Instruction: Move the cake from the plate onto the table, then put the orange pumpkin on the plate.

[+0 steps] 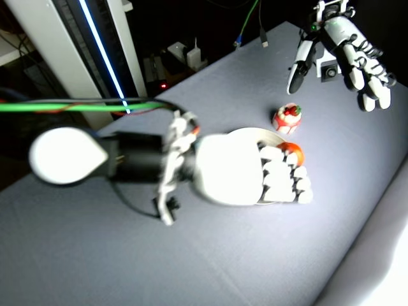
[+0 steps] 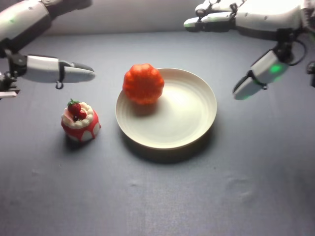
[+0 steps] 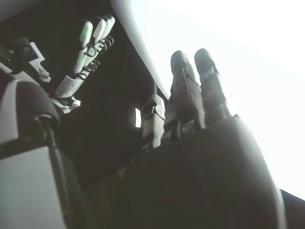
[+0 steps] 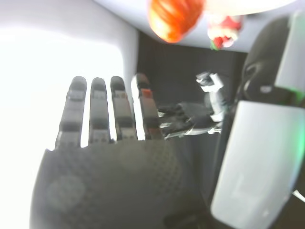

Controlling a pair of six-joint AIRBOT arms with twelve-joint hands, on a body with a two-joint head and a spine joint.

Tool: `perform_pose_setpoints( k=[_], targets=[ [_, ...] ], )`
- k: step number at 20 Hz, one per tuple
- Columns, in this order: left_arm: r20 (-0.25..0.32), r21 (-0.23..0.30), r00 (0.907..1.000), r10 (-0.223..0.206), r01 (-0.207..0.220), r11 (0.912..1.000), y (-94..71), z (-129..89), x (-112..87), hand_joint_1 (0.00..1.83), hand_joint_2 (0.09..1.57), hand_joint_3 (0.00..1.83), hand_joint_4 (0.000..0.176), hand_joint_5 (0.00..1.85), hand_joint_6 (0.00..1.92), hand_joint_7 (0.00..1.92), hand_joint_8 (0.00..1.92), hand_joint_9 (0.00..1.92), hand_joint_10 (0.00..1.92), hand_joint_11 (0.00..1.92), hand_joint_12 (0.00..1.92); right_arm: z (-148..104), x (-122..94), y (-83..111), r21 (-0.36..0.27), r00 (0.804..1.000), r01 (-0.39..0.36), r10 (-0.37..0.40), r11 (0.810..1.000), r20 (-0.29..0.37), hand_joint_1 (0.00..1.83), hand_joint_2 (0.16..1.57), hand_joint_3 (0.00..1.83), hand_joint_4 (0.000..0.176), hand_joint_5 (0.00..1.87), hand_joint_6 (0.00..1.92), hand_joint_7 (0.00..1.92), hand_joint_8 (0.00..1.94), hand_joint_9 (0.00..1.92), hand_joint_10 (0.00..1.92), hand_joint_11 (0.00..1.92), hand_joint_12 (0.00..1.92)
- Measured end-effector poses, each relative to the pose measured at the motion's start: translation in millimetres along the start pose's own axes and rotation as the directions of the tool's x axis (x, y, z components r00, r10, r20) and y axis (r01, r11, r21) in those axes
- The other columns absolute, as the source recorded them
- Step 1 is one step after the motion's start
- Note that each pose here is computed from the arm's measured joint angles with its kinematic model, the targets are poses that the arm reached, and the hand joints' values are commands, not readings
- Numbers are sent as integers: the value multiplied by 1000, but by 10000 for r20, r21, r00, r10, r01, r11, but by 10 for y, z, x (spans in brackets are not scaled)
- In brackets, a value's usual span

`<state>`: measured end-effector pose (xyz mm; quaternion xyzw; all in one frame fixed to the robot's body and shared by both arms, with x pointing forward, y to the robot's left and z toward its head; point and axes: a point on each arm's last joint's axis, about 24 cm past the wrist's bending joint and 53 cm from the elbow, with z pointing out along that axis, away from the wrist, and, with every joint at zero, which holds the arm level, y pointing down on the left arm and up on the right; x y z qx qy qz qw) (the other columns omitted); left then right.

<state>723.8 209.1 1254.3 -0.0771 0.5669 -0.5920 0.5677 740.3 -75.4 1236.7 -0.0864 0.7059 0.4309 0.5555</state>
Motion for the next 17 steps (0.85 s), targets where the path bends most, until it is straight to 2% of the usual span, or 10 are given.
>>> perform_pose_setpoints(
  k=[2,5,6,7,8,9,12,13,15,17],
  targets=[
    [380,-246,9992,-144,154,9996,59,-150,-139,872,965,7,176,57,10,0,0,252,2,0,863,-123,-97,62,-146,9995,16,-11,9999,325,891,706,7,165,103,3,0,0,0,0,0,0],
    [975,-608,9946,-361,421,9973,142,-428,-324,807,1031,0,176,0,0,0,0,181,0,0,807,-409,-346,43,-1,9944,10,-10,10000,1061,1195,898,15,153,201,4,67,3,79,8,53,38],
    [1108,-671,9931,-393,470,9966,143,-482,-370,807,1031,0,176,0,0,0,0,181,0,0,807,-473,-384,39,76,9930,40,-49,10000,1179,1195,898,15,153,201,4,67,3,79,8,53,38],
    [1311,-518,9904,-439,511,9973,80,-555,-437,816,1039,2,176,0,0,0,0,140,19,0,91,-599,-445,56,144,9906,153,-172,9998,1354,949,838,0,162,190,0,133,17,106,10,71,52],
    [1362,-528,9900,-373,448,9976,54,-639,-483,853,1026,0,176,0,0,0,0,122,12,0,17,-693,-506,49,226,9879,290,-321,9993,1520,895,844,0,139,159,0,124,10,90,2,23,33],
    [1519,-604,9880,-282,378,9975,54,-736,-557,872,1023,0,176,0,0,41,15,112,7,0,3,-830,-616,-6,409,9834,177,-248,9990,1797,869,828,0,138,180,2,194,8,144,9,63,63],
    [2192,-937,9752,-314,530,9942,150,-1004,-681,840,1042,1,176,6,1,108,13,144,16,0,0,-1209,-903,-131,1026,9646,226,-487,9945,2593,855,831,1,139,187,2,238,13,199,22,117,97],
    [2350,-971,9714,-336,579,9936,169,-1089,-685,656,1097,0,176,0,0,115,1,163,1,0,419,-1307,-949,-127,1082,9590,135,-435,9940,2802,889,851,0,162,197,0,260,0,256,7,89,234],
    [2476,-868,9682,-360,592,9945,149,-1217,-664,699,1055,0,176,0,0,120,0,192,10,0,531,-1464,-903,-100,1173,9559,229,-561,9928,2883,862,875,0,143,204,0,296,0,310,0,17,563],
    [2769,-874,9606,-248,509,9949,147,-1359,-712,783,1003,0,176,0,0,232,9,279,27,0,628,-1560,-797,-125,1318,9596,170,-532,9911,2763,763,843,0,147,218,1,326,4,355,4,52,680]
  ],
)
